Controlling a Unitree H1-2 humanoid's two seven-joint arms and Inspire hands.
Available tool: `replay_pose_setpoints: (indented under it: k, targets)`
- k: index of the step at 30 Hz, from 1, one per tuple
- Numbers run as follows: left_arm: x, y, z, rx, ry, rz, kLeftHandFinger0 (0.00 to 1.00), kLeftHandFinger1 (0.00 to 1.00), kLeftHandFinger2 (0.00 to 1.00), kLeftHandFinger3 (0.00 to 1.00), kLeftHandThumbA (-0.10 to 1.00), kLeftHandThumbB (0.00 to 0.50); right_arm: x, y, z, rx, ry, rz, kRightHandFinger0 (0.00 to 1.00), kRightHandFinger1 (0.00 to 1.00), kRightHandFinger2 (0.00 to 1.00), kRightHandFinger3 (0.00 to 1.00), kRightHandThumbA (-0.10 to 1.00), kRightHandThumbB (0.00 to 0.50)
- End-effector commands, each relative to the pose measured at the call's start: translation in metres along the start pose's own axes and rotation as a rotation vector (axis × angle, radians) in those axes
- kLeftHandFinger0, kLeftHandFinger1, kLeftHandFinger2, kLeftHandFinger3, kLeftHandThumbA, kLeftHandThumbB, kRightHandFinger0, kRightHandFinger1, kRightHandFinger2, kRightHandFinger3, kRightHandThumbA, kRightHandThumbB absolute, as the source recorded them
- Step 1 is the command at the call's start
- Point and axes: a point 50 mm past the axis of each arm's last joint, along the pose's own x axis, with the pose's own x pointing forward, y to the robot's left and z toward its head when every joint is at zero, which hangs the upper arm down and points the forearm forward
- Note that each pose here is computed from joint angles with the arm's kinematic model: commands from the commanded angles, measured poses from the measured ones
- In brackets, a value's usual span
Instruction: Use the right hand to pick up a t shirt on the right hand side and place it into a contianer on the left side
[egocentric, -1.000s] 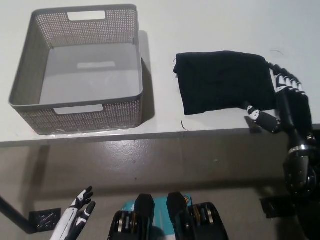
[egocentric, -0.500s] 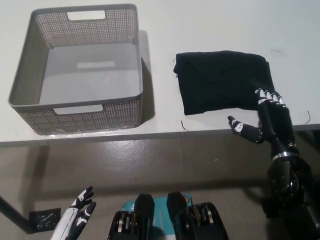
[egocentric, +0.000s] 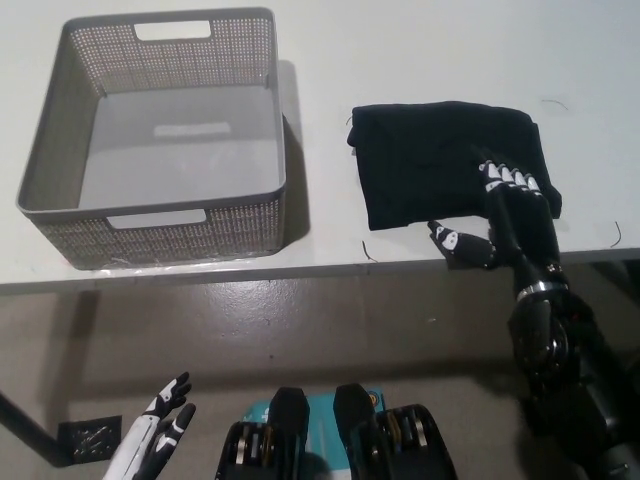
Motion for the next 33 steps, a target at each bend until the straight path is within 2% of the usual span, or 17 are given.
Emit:
replay_pose_setpoints:
  k: [1,6,7,14,16,19,27,31,33]
  targets:
    - [0.0,0.009,0.008,0.032,-0.038,0.0,0.85,0.94,1.0,1.0,1.0,0.5,0.02,-0.016,0.021,-0.005,-0.064,-0.086,1.0,1.0,1.0,1.0,0.82,0.5]
    - [0.003,0.011,0.009,0.03,-0.043,-0.004,0.86,0.95,1.0,1.0,1.0,0.5,0.024,-0.015,0.026,-0.001,-0.073,-0.08,1.0,1.0,1.0,1.0,0.83,0.5]
    - [0.003,0.011,0.009,0.028,-0.048,0.0,0.85,0.94,1.0,1.0,1.0,0.5,0.026,-0.013,0.028,0.003,-0.078,-0.075,1.0,1.0,1.0,1.0,0.87,0.5]
    - [0.007,0.012,0.011,0.02,-0.056,-0.002,0.85,0.94,1.0,1.0,1.0,0.496,0.029,-0.011,0.029,0.027,-0.083,-0.072,1.0,1.0,1.0,1.0,0.91,0.5]
    - [0.008,0.013,0.012,0.019,-0.06,-0.005,0.85,0.94,1.0,1.0,1.0,0.487,0.029,-0.012,0.028,0.023,-0.084,-0.072,1.0,1.0,1.0,1.0,0.91,0.5]
    - [0.009,0.014,0.013,0.016,-0.061,-0.001,0.85,0.93,1.0,1.0,1.0,0.495,0.027,-0.009,0.022,0.01,-0.069,-0.067,1.0,1.0,1.0,1.0,0.83,0.5]
    - [0.009,0.014,0.014,0.026,-0.058,-0.002,0.83,0.93,1.0,1.0,1.0,0.488,0.025,-0.012,0.005,-0.017,-0.033,-0.045,1.0,1.0,1.0,1.0,0.9,0.5]
    - [0.01,0.014,0.015,0.017,-0.065,-0.003,0.83,0.92,1.0,1.0,1.0,0.488,0.025,-0.013,-0.005,-0.007,-0.018,-0.044,1.0,1.0,1.0,1.0,0.87,0.5]
    - [0.011,0.015,0.015,0.013,-0.069,0.003,0.82,0.91,1.0,1.0,1.0,0.471,0.023,-0.013,-0.013,-0.021,-0.011,-0.03,1.0,1.0,1.0,1.0,0.95,0.5]
